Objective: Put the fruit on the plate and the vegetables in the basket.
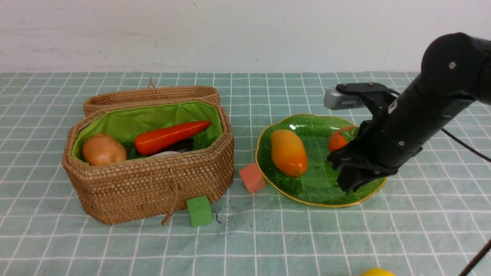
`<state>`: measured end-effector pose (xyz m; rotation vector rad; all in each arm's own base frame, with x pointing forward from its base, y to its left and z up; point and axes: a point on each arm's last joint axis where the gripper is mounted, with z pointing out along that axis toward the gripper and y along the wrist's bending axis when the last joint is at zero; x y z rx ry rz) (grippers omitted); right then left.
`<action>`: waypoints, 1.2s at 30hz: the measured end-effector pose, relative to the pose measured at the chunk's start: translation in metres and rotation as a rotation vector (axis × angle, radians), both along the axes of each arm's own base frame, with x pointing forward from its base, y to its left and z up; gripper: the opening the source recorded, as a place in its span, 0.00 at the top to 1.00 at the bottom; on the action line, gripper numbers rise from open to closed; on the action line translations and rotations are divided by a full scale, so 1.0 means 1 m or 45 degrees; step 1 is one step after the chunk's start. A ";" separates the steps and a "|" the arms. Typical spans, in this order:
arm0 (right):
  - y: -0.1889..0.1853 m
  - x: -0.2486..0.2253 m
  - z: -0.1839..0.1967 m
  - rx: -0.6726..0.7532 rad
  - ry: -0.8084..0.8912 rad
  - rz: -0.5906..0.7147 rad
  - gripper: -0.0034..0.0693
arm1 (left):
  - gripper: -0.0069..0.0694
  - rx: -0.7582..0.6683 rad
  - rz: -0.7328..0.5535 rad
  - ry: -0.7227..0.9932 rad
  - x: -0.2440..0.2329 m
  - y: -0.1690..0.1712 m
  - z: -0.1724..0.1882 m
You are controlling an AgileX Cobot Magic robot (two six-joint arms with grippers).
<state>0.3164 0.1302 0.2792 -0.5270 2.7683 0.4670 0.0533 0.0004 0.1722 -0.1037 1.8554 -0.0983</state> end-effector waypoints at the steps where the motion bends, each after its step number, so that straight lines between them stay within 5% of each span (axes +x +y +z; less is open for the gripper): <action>1: -0.003 -0.009 0.008 0.007 0.005 -0.013 0.59 | 0.60 0.000 0.000 0.000 0.000 0.000 0.000; 7: -0.021 -0.061 0.023 0.016 0.095 -0.213 0.13 | 0.60 0.000 0.000 0.000 0.000 0.000 0.000; 10: -0.031 -0.090 0.015 0.009 0.190 -0.329 0.04 | 0.60 0.000 0.000 0.000 0.000 0.000 0.000; 17: -0.038 -0.158 0.000 0.095 0.339 -0.400 0.06 | 0.60 0.000 0.000 0.000 0.000 0.000 0.000; 22: -0.046 -0.202 -0.049 0.034 0.591 -0.615 0.07 | 0.60 0.000 0.000 0.000 0.000 0.000 0.000; 36: -0.037 -0.166 -0.067 0.270 0.276 -0.838 0.08 | 0.60 0.000 0.000 0.000 0.000 0.000 0.000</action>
